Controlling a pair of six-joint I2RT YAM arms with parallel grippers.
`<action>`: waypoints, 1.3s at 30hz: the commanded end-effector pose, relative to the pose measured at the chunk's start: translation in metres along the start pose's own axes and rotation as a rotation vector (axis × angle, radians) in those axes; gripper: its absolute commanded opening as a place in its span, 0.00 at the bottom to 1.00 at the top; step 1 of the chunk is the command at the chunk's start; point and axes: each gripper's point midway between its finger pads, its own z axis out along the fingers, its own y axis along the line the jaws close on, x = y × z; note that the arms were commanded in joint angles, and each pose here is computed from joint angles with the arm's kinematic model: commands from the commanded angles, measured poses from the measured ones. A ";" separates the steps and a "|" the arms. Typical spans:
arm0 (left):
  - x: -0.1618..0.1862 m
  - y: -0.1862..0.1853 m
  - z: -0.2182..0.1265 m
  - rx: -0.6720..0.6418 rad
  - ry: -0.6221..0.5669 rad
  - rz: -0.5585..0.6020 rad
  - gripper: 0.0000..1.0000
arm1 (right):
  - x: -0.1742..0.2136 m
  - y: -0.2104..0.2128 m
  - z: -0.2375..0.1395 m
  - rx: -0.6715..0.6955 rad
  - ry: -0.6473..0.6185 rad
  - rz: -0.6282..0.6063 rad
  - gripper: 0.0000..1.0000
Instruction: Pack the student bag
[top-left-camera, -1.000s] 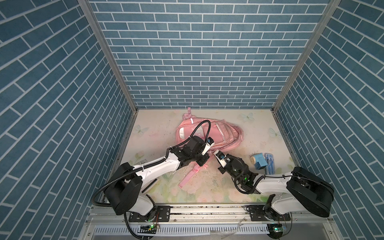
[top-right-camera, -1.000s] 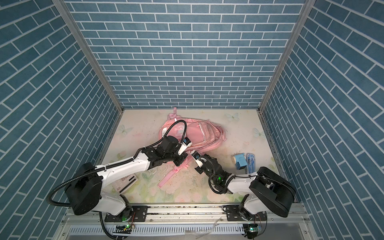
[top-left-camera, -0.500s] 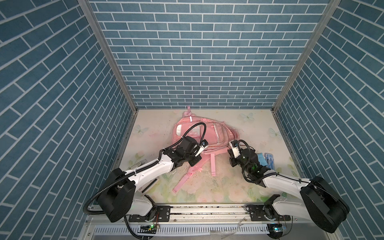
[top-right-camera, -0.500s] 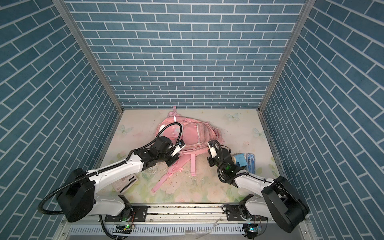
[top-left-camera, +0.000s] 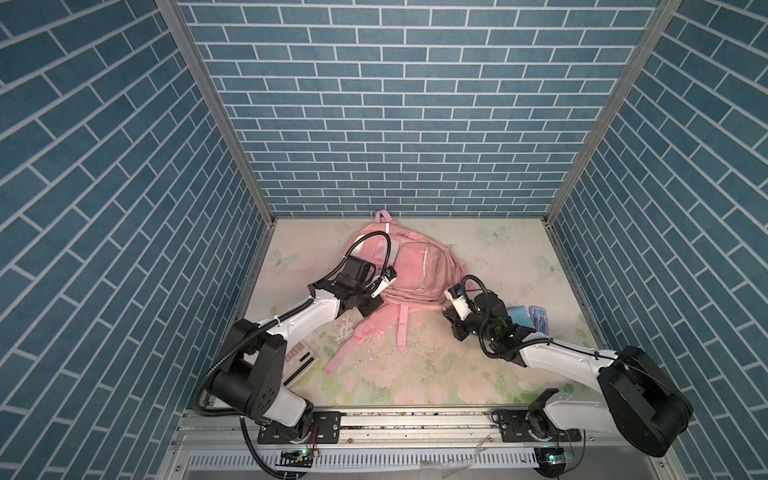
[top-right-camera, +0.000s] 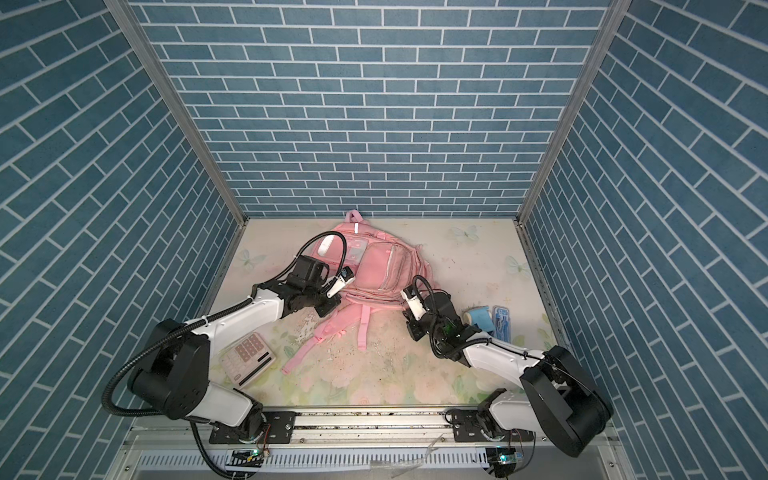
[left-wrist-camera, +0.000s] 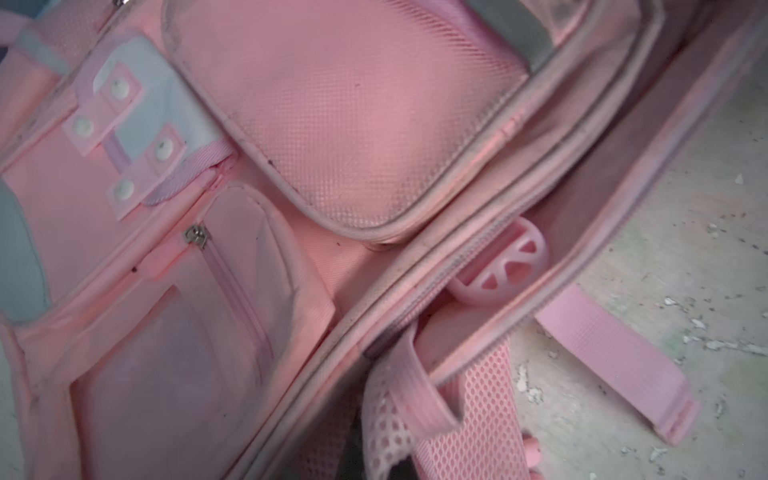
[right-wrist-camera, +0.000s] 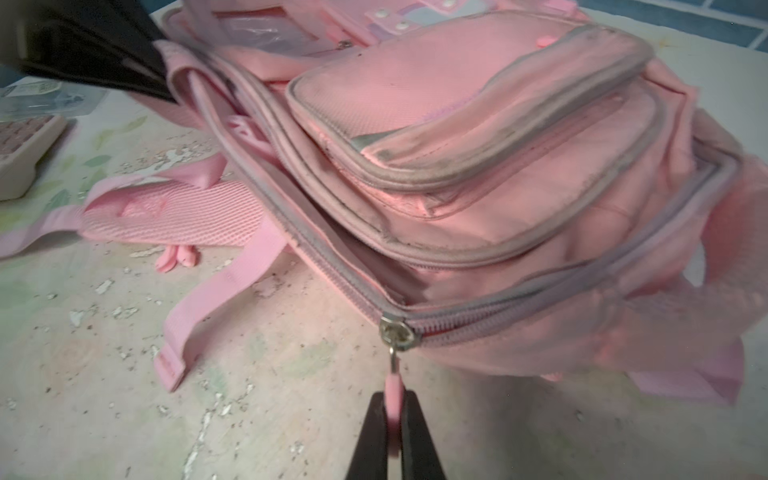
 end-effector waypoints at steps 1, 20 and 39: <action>-0.028 0.033 -0.010 -0.045 -0.133 -0.213 0.10 | -0.023 0.026 0.005 -0.078 -0.026 -0.020 0.00; -0.035 -0.074 -0.037 0.142 -0.407 -1.569 0.56 | -0.012 0.053 0.018 -0.145 0.038 -0.103 0.00; -0.019 -0.100 0.016 0.078 -0.461 -1.837 0.50 | -0.004 0.073 0.016 -0.168 0.041 -0.200 0.00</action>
